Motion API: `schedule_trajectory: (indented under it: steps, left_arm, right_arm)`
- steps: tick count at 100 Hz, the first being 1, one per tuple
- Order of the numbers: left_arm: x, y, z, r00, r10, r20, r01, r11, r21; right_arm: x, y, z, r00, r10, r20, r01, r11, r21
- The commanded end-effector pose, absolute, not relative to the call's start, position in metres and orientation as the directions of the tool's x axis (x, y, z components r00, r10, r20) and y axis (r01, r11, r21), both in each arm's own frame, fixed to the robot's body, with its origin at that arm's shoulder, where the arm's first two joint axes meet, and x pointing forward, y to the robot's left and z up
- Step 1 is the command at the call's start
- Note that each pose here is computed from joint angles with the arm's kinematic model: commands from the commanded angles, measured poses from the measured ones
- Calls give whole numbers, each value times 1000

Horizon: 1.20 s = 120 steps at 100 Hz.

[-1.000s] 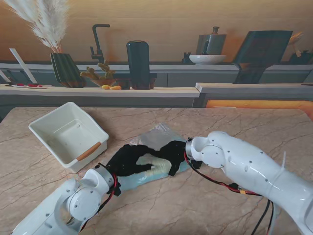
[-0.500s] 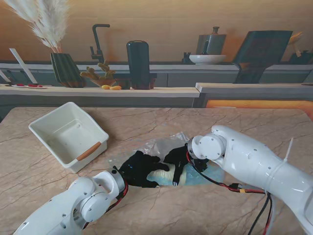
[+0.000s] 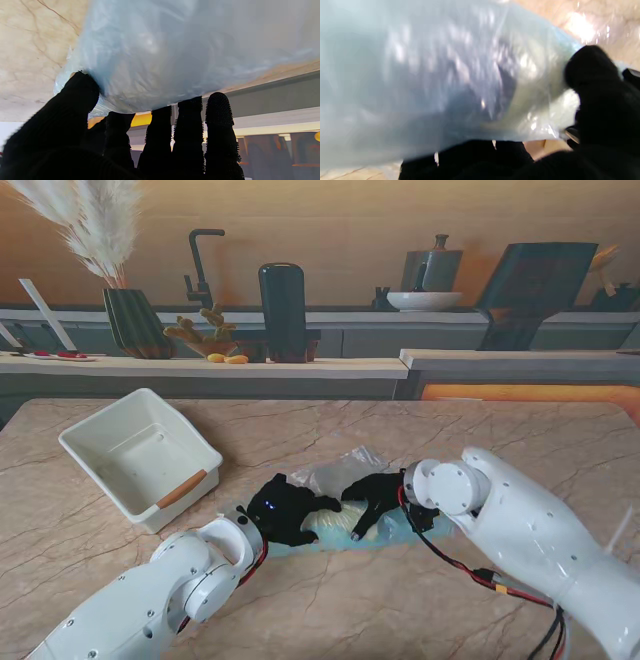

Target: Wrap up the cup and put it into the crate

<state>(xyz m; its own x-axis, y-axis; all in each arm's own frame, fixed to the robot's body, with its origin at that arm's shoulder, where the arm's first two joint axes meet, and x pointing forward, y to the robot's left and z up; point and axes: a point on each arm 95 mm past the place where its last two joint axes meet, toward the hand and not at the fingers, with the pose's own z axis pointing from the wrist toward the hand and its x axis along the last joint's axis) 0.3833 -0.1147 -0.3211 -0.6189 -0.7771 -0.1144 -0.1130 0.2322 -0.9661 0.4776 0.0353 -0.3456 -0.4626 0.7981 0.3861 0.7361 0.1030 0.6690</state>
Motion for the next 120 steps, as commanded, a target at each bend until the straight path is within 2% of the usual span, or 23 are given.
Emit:
schedule_trajectory:
  steps: [1,21,34,48,68,79,91,106,120]
  left_arm:
    - [380,-86,-367,-577,-807,-129,-229,312,-922]
    - [387,-81,-375,-497,-867,-34,-335,228,-914]
    - [390,-79,-379,-431,-901,50,-407,145,-902]
    - [394,-77,-382,-339,-927,159,-478,25,-878]
    - [399,-71,-383,-219,-932,287,-555,-123,-823]
    - [402,-69,-382,-159,-921,355,-599,-196,-777]
    - [405,-68,-381,-101,-903,417,-627,-267,-732]
    - [408,-66,-379,-58,-876,479,-655,-329,-681]
    - [410,-69,-377,-25,-839,543,-632,-408,-659]
  right_arm:
    - [466,29,-357,-441,802,403,746,77,661]
    - [450,23,-335,-518,763,387,523,-75,849]
    - [431,20,-317,-631,715,301,324,-109,940]
    - [412,20,-309,-733,662,156,158,-58,986]
    - [401,20,-321,-777,623,-84,-26,102,994]
    - [404,22,-333,-767,616,-178,-64,203,977]
    - [411,30,-345,-747,625,-226,-52,285,957]
    - [427,45,-361,-737,630,-245,-16,346,938]
    - [441,60,-372,-749,623,-227,29,373,928]
